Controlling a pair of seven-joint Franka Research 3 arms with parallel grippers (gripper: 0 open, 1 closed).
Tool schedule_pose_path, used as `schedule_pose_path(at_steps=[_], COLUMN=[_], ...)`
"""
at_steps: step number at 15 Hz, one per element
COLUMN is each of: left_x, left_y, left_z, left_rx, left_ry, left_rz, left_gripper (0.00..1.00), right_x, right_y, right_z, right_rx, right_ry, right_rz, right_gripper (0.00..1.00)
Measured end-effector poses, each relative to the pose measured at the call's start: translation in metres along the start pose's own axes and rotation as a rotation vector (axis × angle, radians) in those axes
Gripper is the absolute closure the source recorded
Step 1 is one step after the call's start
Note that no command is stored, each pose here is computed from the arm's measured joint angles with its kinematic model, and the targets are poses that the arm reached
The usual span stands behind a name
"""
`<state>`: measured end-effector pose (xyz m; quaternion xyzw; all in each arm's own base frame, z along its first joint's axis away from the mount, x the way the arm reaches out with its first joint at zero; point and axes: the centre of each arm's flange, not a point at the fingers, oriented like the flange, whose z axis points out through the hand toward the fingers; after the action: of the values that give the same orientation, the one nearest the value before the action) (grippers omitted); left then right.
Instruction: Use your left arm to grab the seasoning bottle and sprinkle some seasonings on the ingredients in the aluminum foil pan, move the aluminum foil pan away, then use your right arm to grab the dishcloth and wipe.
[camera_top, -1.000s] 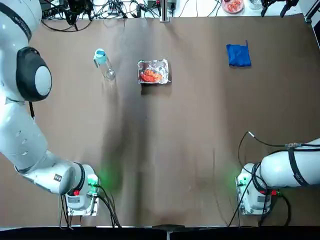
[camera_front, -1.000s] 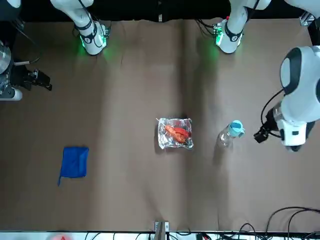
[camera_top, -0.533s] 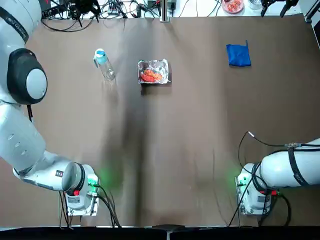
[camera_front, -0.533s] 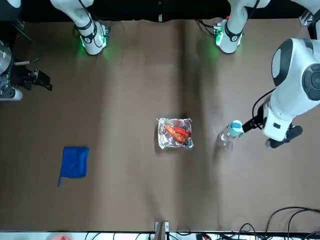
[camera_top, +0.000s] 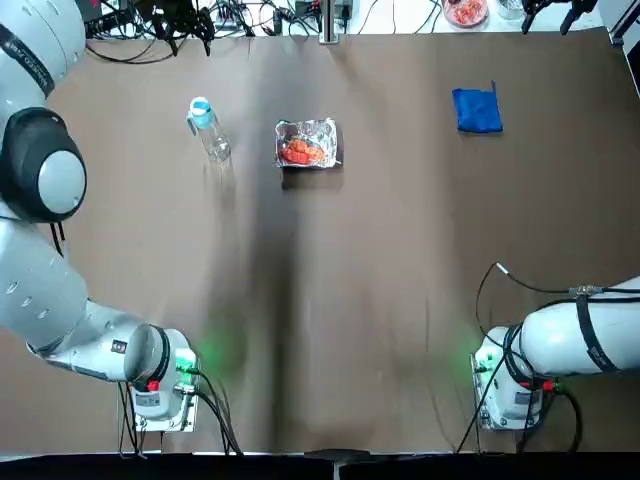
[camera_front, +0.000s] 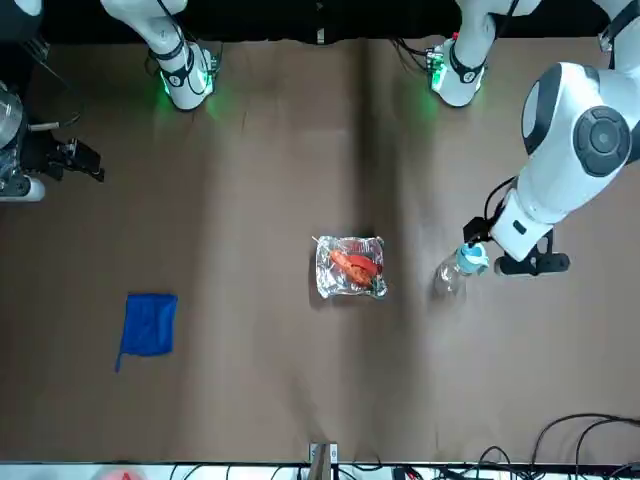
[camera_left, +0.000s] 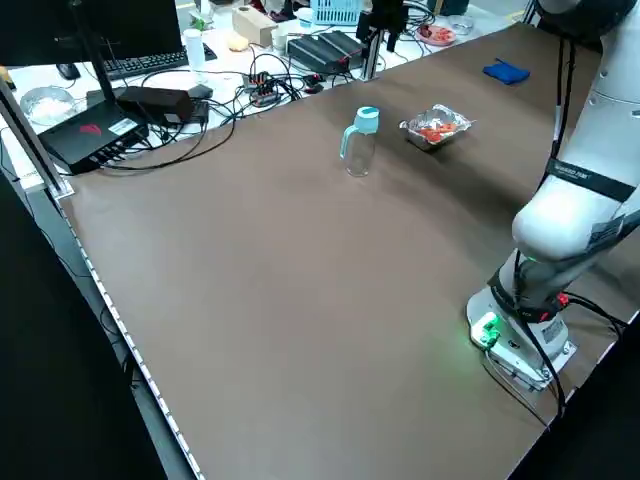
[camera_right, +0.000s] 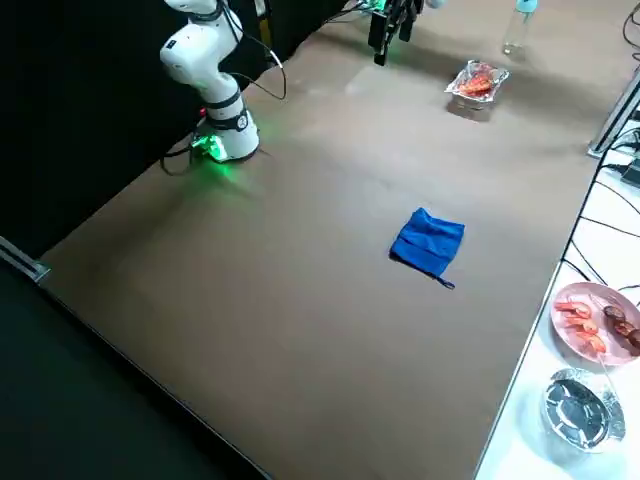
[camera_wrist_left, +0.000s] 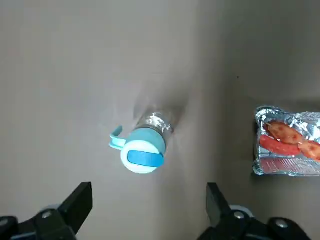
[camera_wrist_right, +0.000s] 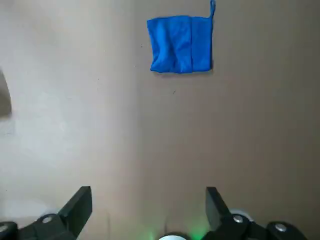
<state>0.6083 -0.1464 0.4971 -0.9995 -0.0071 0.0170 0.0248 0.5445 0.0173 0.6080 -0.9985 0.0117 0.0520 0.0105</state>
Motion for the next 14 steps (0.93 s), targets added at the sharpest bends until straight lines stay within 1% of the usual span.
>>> schedule_pose_path(at_steps=[5, 8, 11, 14], left_x=[-0.007, -0.018, -0.024, -0.024], left_y=[0.033, 0.075, 0.114, 0.146], left_z=[0.009, 0.020, 0.047, 0.091], left_rx=[-0.001, 0.005, 0.016, 0.037], left_ry=[0.006, -0.006, -0.030, -0.066], left_rz=[0.053, 0.094, 0.059, -0.023], left_gripper=[0.00, 0.00, 0.00, 0.00], right_x=[0.000, 0.000, 0.000, 0.000], right_y=[0.000, 0.000, 0.000, 0.001], right_z=[0.000, 0.000, 0.000, 0.000], right_rx=[0.000, 0.000, 0.000, 0.000], right_ry=[0.000, 0.000, 0.000, 0.000], right_rz=[-0.001, 0.000, 0.000, 0.001], right_gripper=[0.00, 0.00, 0.00, 0.00])
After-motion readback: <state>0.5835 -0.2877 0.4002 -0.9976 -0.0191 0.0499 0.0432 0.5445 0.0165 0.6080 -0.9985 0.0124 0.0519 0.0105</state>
